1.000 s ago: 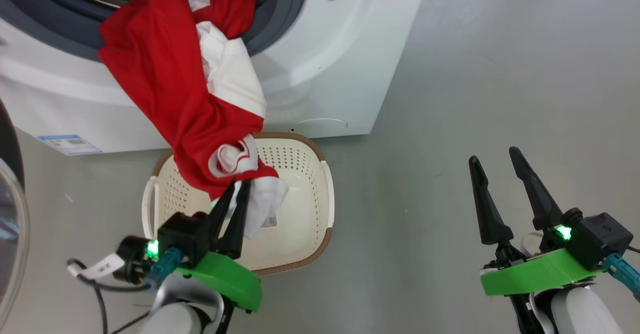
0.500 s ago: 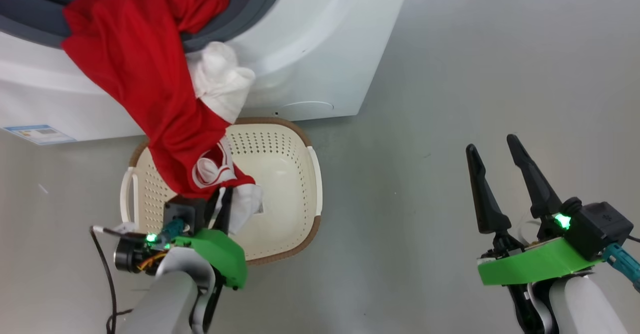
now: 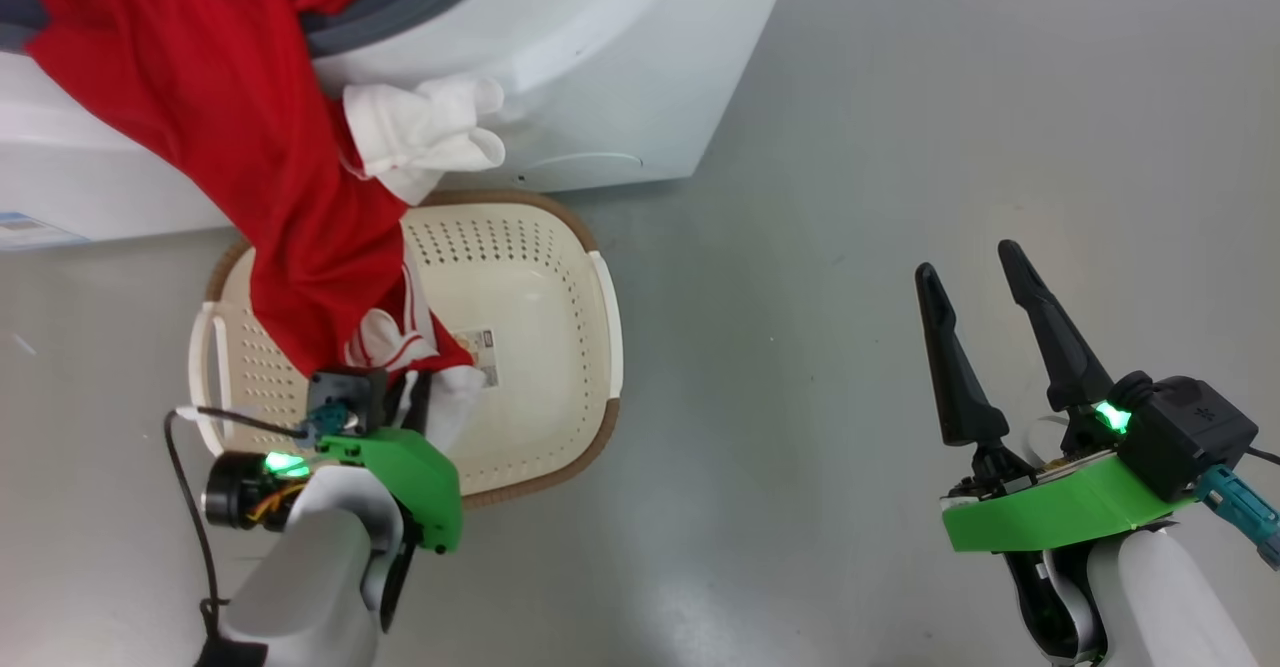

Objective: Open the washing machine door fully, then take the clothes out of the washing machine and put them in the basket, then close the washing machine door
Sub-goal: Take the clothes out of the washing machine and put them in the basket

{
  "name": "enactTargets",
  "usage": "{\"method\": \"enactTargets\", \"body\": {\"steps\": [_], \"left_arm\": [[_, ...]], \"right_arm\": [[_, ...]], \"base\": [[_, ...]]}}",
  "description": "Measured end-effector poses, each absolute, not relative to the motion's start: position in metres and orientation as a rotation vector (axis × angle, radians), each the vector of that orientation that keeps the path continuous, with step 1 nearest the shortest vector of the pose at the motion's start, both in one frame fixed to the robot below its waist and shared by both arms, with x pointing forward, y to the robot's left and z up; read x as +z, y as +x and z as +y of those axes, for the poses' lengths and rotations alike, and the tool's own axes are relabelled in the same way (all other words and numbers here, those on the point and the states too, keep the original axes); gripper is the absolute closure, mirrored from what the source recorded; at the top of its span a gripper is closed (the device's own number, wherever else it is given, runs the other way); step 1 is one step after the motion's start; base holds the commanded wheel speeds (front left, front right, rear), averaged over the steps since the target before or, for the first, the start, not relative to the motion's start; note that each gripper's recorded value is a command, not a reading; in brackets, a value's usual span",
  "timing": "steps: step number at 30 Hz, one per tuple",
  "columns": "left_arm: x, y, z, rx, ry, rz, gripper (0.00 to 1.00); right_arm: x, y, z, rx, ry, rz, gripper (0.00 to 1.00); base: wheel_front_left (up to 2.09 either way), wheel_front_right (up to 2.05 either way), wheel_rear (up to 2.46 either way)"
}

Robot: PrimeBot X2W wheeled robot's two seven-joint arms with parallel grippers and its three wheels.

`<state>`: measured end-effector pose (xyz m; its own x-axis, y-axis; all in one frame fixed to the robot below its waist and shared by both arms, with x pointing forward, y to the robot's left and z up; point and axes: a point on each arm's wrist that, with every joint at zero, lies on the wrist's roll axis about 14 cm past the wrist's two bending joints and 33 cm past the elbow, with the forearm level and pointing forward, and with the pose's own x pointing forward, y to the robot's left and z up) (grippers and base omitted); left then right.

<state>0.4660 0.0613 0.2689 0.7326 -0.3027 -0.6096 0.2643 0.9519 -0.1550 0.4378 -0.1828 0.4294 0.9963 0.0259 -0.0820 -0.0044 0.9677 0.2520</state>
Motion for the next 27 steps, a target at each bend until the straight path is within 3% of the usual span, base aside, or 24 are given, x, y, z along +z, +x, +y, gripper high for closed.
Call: {"method": "enactTargets", "body": {"steps": [17,18,19,20,21,27], "left_arm": [[0.228,0.471,0.066,-0.284,-0.045,0.781,1.0],[0.226,0.471,0.066,-0.278,-0.042,0.786,0.67],[0.223,0.47,0.067,-0.276,-0.039,0.795,0.51],[0.22,0.47,0.068,-0.272,-0.034,0.802,0.17],[0.218,0.47,0.069,-0.269,-0.031,0.807,0.0],[0.208,0.469,0.069,-0.27,-0.023,0.833,0.0]], "right_arm": [[0.403,0.441,-0.19,-0.007,0.24,0.148,0.0],[0.401,0.441,-0.19,-0.007,0.24,0.152,0.0],[0.4,0.441,-0.189,-0.006,0.24,0.156,0.0],[0.398,0.441,-0.188,-0.004,0.24,0.161,0.0],[0.397,0.441,-0.188,-0.002,0.241,0.164,0.0],[0.393,0.446,-0.188,-0.003,0.249,0.168,0.0]], "base": [[0.0,0.0,0.0],[0.0,0.0,0.0],[0.0,0.0,0.0],[0.0,0.0,0.0],[0.0,0.0,0.0],[0.0,0.0,0.0]]}}
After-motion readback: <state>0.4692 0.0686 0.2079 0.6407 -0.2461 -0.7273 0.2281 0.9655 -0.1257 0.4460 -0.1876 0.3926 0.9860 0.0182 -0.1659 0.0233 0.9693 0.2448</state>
